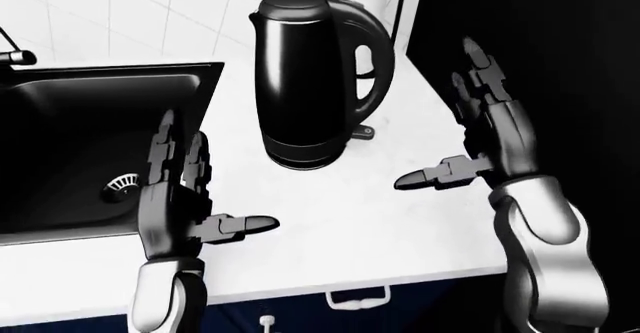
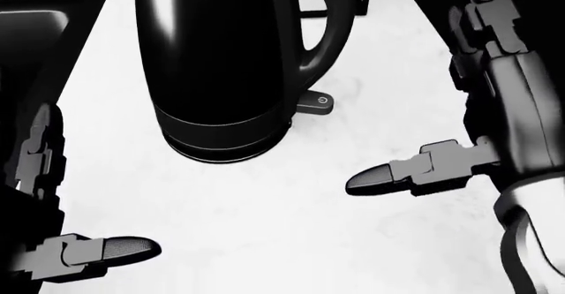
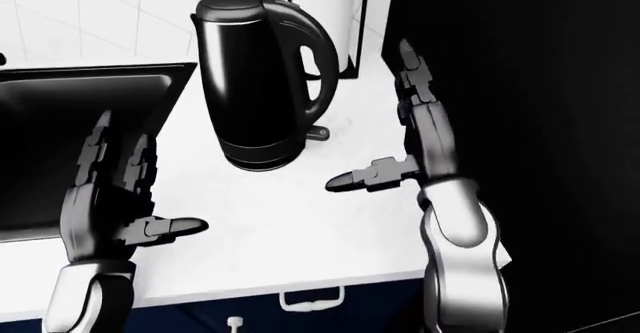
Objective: Press down the lever to turn on the electric kettle.
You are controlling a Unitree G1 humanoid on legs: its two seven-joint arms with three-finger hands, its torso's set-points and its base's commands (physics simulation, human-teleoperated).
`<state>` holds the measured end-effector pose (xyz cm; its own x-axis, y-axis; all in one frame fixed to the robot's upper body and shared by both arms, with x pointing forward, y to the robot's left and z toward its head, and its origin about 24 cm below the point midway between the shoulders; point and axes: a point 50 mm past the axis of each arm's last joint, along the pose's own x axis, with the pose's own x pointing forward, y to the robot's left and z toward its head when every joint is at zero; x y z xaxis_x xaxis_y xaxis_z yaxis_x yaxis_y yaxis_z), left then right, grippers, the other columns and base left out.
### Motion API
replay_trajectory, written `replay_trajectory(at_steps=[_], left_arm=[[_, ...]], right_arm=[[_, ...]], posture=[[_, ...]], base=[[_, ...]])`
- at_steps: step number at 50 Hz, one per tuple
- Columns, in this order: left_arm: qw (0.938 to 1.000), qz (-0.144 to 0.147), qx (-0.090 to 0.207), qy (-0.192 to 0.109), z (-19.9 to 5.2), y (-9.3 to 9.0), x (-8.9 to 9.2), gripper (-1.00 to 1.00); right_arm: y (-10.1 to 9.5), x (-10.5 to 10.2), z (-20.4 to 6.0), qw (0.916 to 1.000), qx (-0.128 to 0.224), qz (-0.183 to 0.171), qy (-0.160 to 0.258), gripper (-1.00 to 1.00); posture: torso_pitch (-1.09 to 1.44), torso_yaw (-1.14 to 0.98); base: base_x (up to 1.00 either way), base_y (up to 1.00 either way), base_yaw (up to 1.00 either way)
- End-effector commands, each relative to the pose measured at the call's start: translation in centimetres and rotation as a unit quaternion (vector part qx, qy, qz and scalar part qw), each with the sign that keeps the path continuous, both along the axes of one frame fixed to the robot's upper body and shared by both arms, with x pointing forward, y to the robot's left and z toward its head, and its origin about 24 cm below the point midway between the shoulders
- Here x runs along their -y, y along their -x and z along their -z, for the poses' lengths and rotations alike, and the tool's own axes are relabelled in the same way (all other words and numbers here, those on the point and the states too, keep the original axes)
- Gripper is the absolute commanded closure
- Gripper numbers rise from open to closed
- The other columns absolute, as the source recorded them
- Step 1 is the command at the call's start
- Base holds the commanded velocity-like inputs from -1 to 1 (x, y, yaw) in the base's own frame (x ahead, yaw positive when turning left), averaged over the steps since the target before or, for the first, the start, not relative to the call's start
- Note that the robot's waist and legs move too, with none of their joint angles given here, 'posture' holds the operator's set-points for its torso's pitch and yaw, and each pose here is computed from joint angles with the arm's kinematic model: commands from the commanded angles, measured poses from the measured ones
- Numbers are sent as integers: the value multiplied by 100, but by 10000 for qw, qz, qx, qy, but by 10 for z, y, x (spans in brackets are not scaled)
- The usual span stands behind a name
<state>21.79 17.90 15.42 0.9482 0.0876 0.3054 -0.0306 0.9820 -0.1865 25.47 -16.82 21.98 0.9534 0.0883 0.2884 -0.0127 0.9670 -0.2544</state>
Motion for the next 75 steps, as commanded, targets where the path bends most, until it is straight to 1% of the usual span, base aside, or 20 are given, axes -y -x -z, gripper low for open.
replay_trajectory(at_steps=[1,4,10,16,23,29,39,40,41,45,47,56,61,66,71,75], left_arm=[[9992,32,389,-31,-14,3,1,-100],[9992,35,397,-34,-14,3,2,-100],[9992,46,400,-37,-14,4,2,-100],[9992,48,405,-39,-14,4,3,-100],[9991,43,423,-13,-16,3,2,-100],[9991,43,424,-16,-16,3,2,-100],[9990,27,437,1,-17,3,1,-100],[9990,23,437,2,-17,3,1,-100],[9990,18,440,8,-17,3,0,-100],[9990,15,448,13,-17,3,0,-100],[9990,18,449,13,-17,3,0,-100],[9989,12,463,29,-19,4,0,-100],[9989,9,466,26,-18,3,-1,-100],[9989,11,466,29,-18,3,-1,-100],[9989,21,469,25,-17,3,0,-100],[9989,26,460,36,-17,4,0,-100]], right_arm=[[1,2,-17,9996,241,119,118,-100],[-5,4,-26,9997,128,116,143,-100],[-13,4,-43,9996,98,74,236,-100],[-22,4,-49,9997,51,26,251,-100],[-46,4,-54,9992,-138,-108,349,-100],[-58,3,-58,9987,-221,-188,427,-100],[-77,-2,-57,9976,-367,-293,504,-100],[-77,-3,-56,9980,-341,-402,349,-100],[-78,-5,-54,9975,-381,-368,457,-100],[-79,-3,-49,9976,-407,-353,440,-100],[-81,0,-45,9974,-473,-316,448,-100],[-96,1,-46,9962,-656,-240,517,-100],[-100,1,-46,9959,-700,-240,526,-100],[-107,-1,-39,9948,-788,-242,604,-100],[-116,-5,-40,9948,-736,-264,654,-100],[-125,-10,-42,9956,-654,-314,598,-100]], posture=[[0,0],[0,0],[0,0],[0,0],[0,0],[0,0],[0,0],[0,0],[0,0],[0,0],[0,0],[0,0],[0,0],[0,0],[0,0],[0,0]], base=[[0,0,0],[0,0,0],[0,0,0],[0,0,0],[0,0,0],[0,0,0],[0,0,0],[0,0,0],[0,0,0],[0,0,0],[0,0,0],[0,0,0],[0,0,0],[0,0,0],[0,0,0],[0,0,0]])
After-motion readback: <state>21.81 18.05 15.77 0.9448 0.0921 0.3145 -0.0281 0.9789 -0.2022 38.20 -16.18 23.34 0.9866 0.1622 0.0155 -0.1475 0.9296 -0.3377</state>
